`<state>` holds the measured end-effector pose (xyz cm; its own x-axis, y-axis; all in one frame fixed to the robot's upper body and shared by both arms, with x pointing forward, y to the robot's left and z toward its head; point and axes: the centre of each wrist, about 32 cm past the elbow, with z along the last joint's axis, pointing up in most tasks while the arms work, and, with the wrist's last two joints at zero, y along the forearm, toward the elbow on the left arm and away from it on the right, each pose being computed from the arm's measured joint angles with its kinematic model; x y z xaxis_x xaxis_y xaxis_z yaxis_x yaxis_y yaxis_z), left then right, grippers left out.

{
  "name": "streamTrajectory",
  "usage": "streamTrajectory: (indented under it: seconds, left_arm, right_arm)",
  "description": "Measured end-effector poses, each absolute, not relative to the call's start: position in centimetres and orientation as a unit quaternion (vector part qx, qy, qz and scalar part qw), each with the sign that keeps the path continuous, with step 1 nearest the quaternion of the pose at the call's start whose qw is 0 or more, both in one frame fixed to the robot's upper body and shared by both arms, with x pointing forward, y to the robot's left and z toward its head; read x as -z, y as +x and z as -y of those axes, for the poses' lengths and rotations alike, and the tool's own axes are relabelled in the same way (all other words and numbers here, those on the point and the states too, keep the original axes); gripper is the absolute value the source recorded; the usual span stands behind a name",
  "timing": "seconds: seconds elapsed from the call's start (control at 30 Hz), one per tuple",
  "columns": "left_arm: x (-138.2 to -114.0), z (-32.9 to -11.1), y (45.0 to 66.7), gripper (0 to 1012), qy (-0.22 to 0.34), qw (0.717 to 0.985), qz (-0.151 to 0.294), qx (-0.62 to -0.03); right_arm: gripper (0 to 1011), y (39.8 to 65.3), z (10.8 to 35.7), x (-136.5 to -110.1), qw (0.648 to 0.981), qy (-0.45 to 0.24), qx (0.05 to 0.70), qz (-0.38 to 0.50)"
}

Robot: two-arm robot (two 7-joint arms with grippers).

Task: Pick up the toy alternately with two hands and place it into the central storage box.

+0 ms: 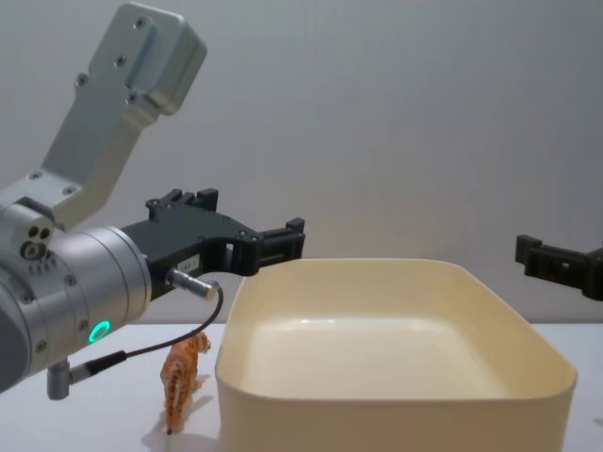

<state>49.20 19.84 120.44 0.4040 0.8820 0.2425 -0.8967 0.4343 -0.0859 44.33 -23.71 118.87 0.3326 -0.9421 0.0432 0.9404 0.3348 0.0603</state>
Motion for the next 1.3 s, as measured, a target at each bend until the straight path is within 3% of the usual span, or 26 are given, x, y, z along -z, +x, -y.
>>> streamTrajectory:
  seconds: [0.57,0.9,1.3]
  left_arm:
    - [-120.4,-19.8,49.2,1001,0.029,0.837,0.126,-0.531]
    - [-120.4,-19.8,49.2,1001,0.029,0.837,0.126,-0.531]
    - [-120.4,-19.8,49.2,1001,0.029,0.837,0.126,-0.531]
  right_arm:
    - [1001,44.1,24.2,-118.7,0.818,0.005,0.574,0.035]
    - [1001,43.2,26.7,-118.6,0.814,-0.015,0.579,0.037]
    - [1001,40.7,30.1,-118.0,0.788,-0.042,0.614,0.035]
